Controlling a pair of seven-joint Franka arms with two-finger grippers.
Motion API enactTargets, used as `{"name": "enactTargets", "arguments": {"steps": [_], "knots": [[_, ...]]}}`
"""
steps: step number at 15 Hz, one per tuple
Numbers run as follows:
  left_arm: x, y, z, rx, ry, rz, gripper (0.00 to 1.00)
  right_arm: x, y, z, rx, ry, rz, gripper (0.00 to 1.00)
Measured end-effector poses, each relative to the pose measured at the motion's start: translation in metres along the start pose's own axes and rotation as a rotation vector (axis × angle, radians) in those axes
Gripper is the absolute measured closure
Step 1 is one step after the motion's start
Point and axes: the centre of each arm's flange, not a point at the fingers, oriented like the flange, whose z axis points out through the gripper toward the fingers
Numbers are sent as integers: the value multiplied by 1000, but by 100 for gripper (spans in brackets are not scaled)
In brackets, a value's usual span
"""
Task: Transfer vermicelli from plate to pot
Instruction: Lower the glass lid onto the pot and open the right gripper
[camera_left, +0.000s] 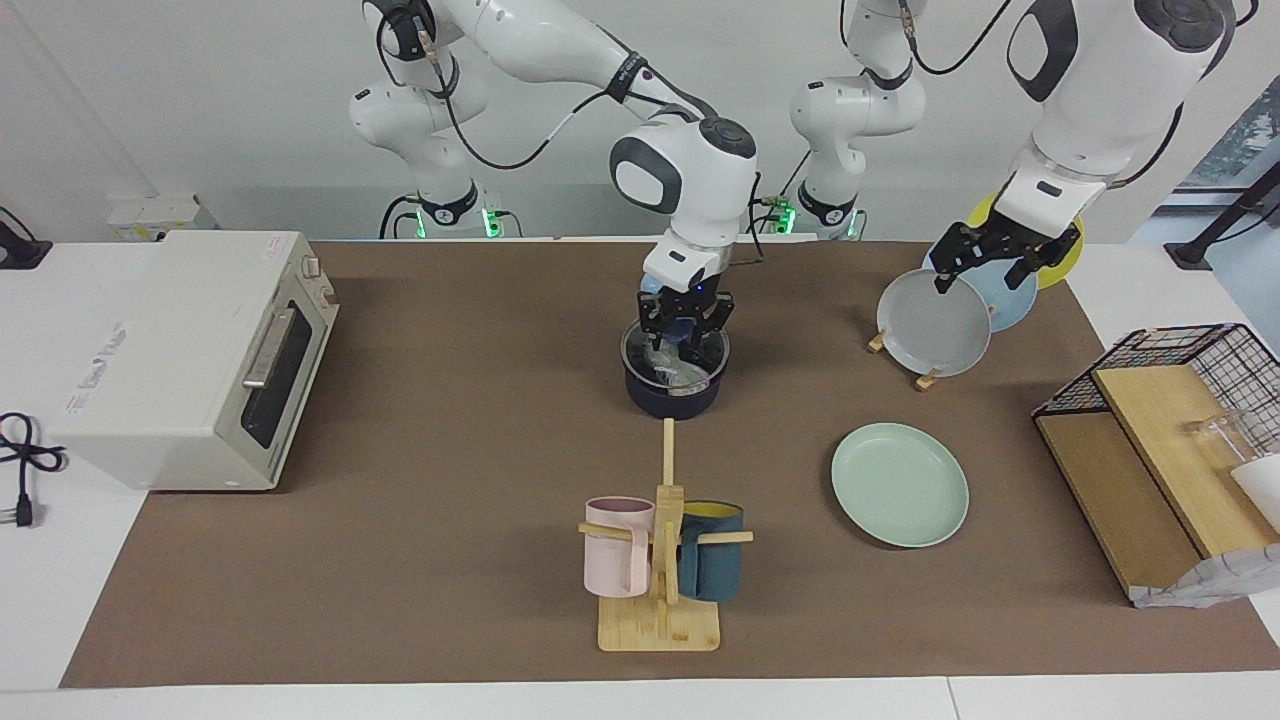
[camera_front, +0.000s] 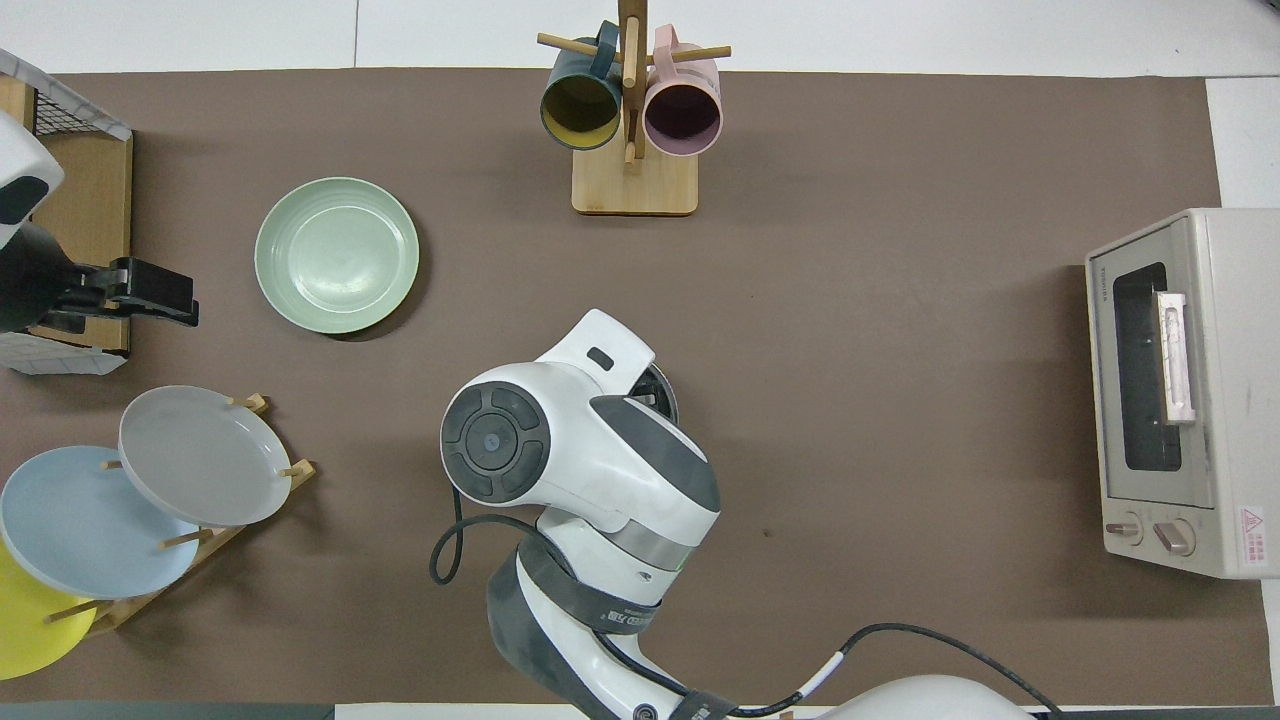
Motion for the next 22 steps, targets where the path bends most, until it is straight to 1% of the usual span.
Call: {"name": "enactTargets", "arguments": {"steps": [8,9,16,17,19,20,22], "knots": [[0,-3,0,0,0,-6,0,1,2,3,-4,-3,-24,37],[0,-3,0,0,0,-6,0,1,2,4,-3,-2,-26,33],[0,-3,0,0,0,-6,0,0,0,11,9,5,-29,27],[0,-3,0,0,0,-6,0,2,1,10,11,8,-28,22],[0,-3,0,0,0,-6,0,7,2,2,21,21,-20,3],[0,-3,0,0,0,-6,0,11,4,-4,28,30,-12,0],[0,-3,0,0,0,-6,0,23,12,-15,38,46,11,0]]}}
